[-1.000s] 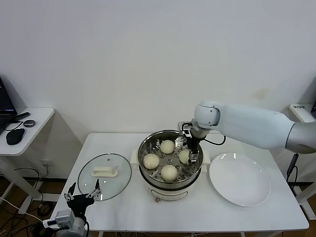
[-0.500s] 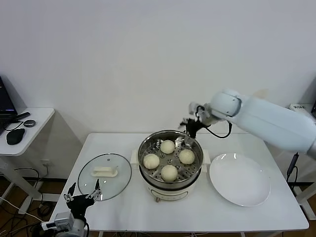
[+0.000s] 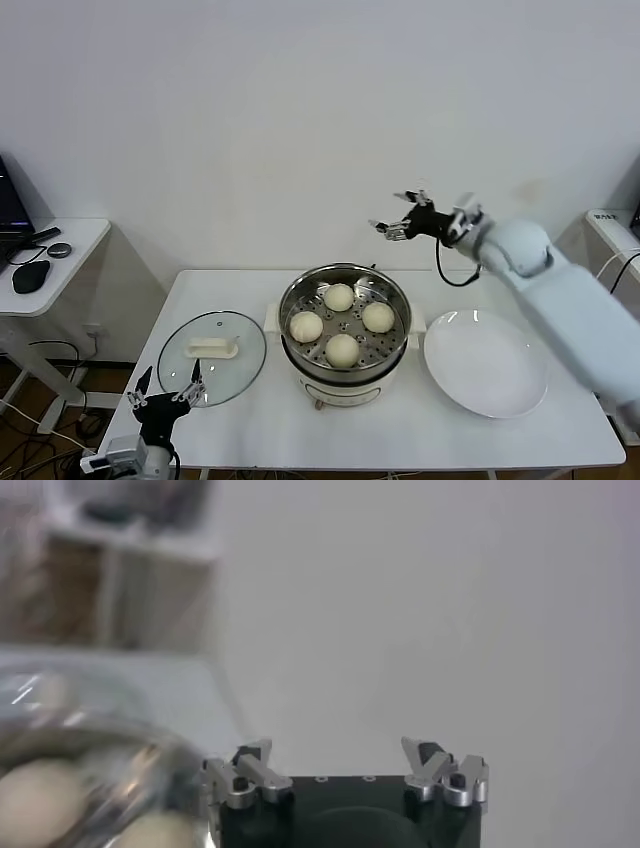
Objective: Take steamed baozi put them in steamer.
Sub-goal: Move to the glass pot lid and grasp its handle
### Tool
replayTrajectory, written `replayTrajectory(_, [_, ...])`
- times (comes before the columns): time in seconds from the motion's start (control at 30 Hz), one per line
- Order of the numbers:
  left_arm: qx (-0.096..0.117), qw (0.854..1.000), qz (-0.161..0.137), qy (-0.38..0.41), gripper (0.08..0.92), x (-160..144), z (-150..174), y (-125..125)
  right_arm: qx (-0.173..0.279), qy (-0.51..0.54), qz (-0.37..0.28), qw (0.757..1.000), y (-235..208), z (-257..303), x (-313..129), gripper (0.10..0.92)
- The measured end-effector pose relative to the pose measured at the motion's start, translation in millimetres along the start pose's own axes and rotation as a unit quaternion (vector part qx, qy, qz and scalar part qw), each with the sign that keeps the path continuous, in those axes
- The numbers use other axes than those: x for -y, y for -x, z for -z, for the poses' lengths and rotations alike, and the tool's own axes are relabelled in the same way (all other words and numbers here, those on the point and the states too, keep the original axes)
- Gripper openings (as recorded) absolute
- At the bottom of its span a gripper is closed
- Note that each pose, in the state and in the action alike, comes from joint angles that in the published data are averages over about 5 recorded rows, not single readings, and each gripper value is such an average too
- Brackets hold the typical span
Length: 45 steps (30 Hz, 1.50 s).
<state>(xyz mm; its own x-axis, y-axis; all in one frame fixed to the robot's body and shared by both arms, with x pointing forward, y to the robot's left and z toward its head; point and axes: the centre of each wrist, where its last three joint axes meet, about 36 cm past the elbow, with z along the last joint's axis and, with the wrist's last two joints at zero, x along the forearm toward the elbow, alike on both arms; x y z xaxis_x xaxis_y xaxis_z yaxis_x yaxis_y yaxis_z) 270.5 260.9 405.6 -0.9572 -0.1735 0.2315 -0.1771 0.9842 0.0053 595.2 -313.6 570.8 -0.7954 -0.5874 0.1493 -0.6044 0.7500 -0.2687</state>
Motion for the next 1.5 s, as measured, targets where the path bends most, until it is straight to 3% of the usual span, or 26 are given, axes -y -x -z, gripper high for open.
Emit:
replayTrajectory(0.2, [0.01,1.0,-0.001,0.029,0.823,-6,-6,2,0.054,0.107,-0.126,0.985,-57,-58,-11,0.823])
replayTrajectory(0.4, [0.033,0.995,0.003,0.089,0.823,-7,-8,11,0.063,0.175,-0.229,0.955,-116,-123,-40,0.823])
replayTrajectory(0.6, [0.07,0.972,0.019,0.222,0.823,-15,-10,26,0.044,0.207,-0.285,0.935,-159,-166,-81,0.823])
replayTrajectory(0.67, [0.086,0.955,0.032,0.283,0.823,-18,-14,32,0.04,0.213,-0.297,0.93,-169,-173,-91,0.823])
replayTrajectory(0.77, [0.108,0.916,0.047,0.383,0.823,-23,-24,41,0.034,0.218,-0.311,0.924,-182,-180,-103,0.823])
replayTrajectory(1.0, [0.149,0.79,0.032,0.594,0.823,-37,-50,60,0.018,0.224,-0.336,0.915,-205,-195,-123,0.823])
replayTrajectory(1.13, [0.152,0.738,0.015,0.658,0.823,-42,-66,74,0.009,0.227,-0.342,0.912,-211,-202,-131,0.823])
replayTrajectory(1.27, [0.142,0.711,0.0,0.689,0.823,-43,-79,85,0.004,0.229,-0.347,0.91,-215,-207,-138,0.823])
replayTrajectory(1.5, [0.12,0.693,-0.008,0.711,0.823,-38,-91,99,-0.001,0.232,-0.353,0.906,-217,-213,-145,0.823])
